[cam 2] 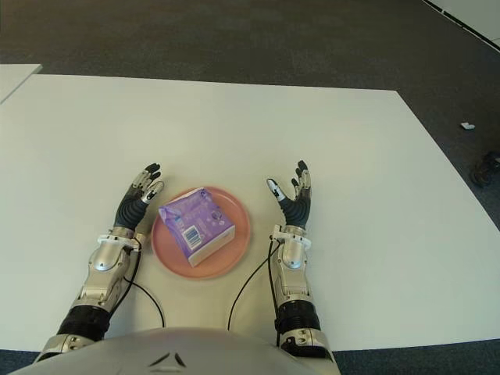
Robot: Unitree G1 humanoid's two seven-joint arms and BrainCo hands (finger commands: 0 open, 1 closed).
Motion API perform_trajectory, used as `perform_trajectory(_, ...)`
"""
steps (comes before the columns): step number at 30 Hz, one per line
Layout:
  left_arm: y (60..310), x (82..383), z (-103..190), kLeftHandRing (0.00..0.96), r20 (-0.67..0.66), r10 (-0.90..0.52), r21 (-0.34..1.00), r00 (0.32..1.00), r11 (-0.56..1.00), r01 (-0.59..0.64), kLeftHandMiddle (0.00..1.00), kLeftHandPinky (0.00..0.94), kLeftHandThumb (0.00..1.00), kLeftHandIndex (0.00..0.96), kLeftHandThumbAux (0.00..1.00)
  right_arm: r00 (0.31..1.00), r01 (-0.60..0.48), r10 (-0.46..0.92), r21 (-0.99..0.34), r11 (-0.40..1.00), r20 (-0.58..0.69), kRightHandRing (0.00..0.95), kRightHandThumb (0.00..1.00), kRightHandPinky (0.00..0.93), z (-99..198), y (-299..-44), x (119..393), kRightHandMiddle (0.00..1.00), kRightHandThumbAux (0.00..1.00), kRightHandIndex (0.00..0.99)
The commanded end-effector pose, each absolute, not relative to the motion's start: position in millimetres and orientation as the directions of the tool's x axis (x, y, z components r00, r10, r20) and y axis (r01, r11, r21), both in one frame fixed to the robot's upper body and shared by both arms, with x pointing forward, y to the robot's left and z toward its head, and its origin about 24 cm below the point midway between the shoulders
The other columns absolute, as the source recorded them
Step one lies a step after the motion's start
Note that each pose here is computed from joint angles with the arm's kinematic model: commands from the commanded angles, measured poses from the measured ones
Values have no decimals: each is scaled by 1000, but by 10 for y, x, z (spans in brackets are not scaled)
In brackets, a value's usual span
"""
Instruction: Put the tissue paper into the plate.
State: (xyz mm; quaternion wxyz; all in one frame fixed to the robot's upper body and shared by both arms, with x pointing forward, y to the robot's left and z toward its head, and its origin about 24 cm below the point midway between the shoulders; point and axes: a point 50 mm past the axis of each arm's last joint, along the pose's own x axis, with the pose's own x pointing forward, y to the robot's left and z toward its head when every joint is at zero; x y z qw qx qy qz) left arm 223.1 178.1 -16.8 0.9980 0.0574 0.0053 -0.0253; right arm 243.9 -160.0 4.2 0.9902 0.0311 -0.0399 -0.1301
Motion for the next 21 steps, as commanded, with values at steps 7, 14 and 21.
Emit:
perform_trajectory(7,1814,2072,-393,0,-134,-24,120,991,992,41,0,0,0,0,414,981,178,-162,166,970,-105,0,111,43,-12,-1548,2372,0,734,0)
perform_trajectory(14,1823,2066,-414,0,-146,-4,113,989,993,21,0,0,0,0,432,979,153,-122,186,971,-166,0,124,46,-33,-1503,2358,0,726,0)
perform_trajectory(21,1816,2054,-417,0,-148,7,118,989,993,11,0,0,0,0,433,972,151,-108,201,968,-209,0,147,46,-100,-1488,2330,0,729,0)
